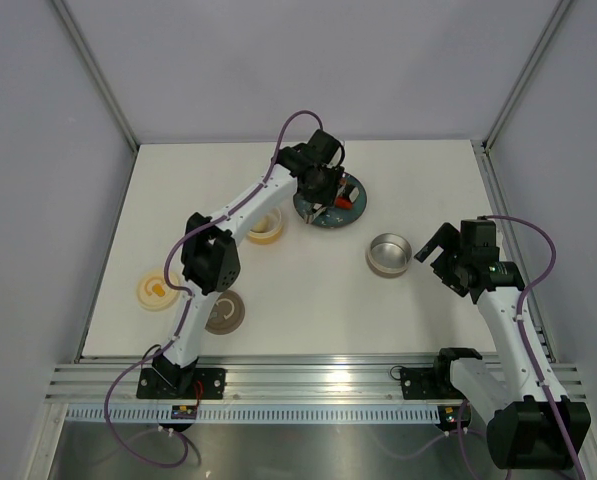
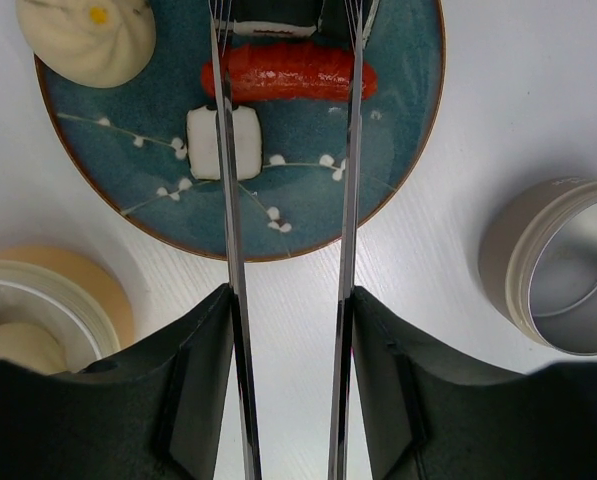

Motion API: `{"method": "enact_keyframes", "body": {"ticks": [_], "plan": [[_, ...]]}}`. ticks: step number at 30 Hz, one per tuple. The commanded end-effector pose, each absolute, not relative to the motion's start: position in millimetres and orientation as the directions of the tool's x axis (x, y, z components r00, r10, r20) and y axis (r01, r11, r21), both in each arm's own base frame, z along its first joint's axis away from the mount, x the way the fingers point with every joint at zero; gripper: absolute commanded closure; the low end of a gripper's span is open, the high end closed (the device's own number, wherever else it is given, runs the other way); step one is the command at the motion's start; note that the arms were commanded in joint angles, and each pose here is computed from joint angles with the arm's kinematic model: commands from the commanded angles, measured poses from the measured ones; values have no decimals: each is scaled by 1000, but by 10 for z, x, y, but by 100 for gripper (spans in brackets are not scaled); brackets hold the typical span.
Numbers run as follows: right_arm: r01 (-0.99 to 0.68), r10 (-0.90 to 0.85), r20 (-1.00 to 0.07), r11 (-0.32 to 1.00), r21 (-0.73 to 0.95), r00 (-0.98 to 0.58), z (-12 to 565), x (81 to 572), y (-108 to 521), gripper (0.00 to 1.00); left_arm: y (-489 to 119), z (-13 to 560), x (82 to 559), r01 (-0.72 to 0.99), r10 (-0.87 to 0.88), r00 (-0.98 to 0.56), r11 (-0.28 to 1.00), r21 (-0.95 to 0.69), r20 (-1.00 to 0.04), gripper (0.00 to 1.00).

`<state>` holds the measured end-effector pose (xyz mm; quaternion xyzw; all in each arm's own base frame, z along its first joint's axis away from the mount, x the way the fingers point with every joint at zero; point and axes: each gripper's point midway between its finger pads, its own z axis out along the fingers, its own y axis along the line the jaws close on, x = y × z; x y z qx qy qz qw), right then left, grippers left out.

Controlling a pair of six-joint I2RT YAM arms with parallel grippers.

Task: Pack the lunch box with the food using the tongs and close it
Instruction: Pick up the fake food from the plate.

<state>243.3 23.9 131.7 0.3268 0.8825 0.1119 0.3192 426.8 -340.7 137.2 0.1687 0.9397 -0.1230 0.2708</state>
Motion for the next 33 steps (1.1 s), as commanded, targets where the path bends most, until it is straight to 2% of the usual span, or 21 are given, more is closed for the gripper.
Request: {"method": "enact_keyframes", "body": {"ticks": [1, 33], "plan": [[490, 639, -505, 769, 410, -580, 1379, 2449, 239, 0, -3404, 1368, 4354, 374, 236, -788, 917, -138, -568, 50], [466, 630, -498, 776, 425, -596, 1439, 2515, 293, 1, -3331, 1147, 4343, 376, 279, -812, 922, -94, -513, 52]]}}
